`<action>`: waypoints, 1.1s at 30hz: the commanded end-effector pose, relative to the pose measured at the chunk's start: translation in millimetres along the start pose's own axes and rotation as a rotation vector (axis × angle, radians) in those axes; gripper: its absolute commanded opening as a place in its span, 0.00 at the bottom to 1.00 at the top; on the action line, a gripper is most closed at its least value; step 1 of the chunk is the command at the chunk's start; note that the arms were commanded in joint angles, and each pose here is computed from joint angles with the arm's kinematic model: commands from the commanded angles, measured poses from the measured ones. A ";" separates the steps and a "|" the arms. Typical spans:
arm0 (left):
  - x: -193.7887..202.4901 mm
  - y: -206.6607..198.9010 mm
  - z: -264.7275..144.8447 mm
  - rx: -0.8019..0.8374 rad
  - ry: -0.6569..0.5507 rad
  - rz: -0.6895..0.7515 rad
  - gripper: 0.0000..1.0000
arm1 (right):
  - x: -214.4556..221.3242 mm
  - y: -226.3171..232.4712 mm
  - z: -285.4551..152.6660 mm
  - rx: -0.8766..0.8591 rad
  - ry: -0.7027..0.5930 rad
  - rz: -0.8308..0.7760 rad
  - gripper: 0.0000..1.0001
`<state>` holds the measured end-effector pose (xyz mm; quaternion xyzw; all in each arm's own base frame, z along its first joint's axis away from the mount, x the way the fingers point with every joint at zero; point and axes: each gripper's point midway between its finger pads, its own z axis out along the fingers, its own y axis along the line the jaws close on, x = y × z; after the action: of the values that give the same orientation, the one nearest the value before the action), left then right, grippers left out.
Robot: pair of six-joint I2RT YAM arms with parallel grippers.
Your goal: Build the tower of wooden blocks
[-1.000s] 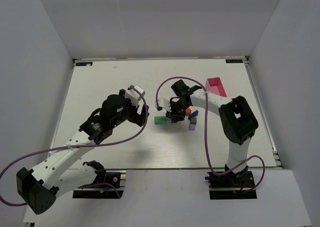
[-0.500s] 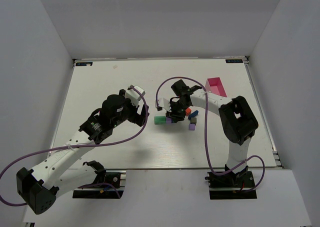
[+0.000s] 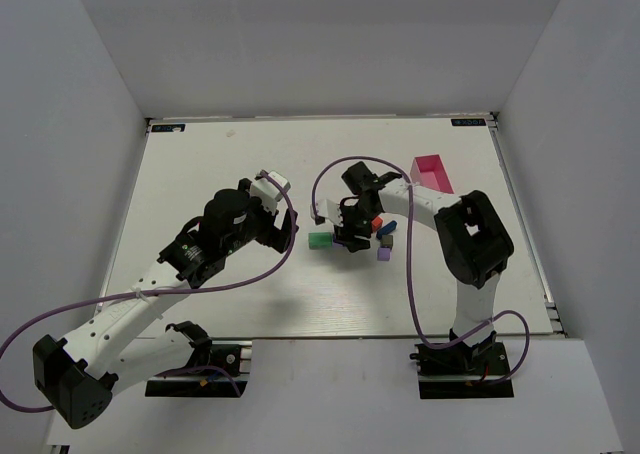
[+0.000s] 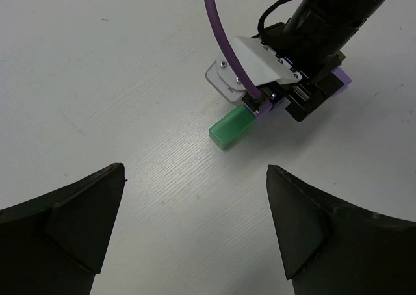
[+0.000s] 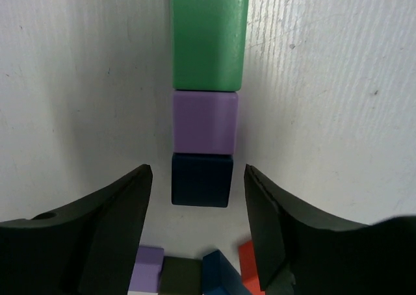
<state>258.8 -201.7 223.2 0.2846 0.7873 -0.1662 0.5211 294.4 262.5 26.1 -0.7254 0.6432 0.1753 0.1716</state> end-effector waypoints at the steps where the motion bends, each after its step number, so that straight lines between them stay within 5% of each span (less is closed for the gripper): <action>1: -3.6 2.2 -4.6 -0.006 -0.022 0.003 1.00 | -2.3 6.4 2.4 -0.030 0.000 -0.007 0.69; 2: -3.6 2.2 -4.6 -0.006 -0.022 0.003 1.00 | -1.0 5.2 2.1 -0.026 -0.001 -0.002 0.71; 3: -3.6 2.2 -4.6 -0.006 -0.022 0.003 1.00 | -0.5 6.3 3.3 -0.029 0.001 -0.002 0.90; 14: -3.6 2.2 -4.6 -0.006 -0.022 0.003 1.00 | -5.4 -2.5 -13.9 0.040 -0.009 -0.005 0.90; 25: -3.5 5.4 -4.7 -0.024 -0.022 0.003 1.00 | -11.1 -21.3 -88.3 0.322 -0.015 -0.044 0.90; 31: -2.1 4.5 -1.0 -0.024 -0.024 -0.016 1.00 | 2.0 -49.6 -123.6 0.686 -0.130 0.196 0.90; 33: 2.7 3.4 3.5 -0.023 -0.004 -0.038 1.00 | 6.1 -43.9 -115.7 0.626 -0.147 0.308 0.86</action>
<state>259.7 -201.1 220.8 0.2787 0.7898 -0.1654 0.5207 317.5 202.9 107.8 -0.6148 0.7068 0.0370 0.3478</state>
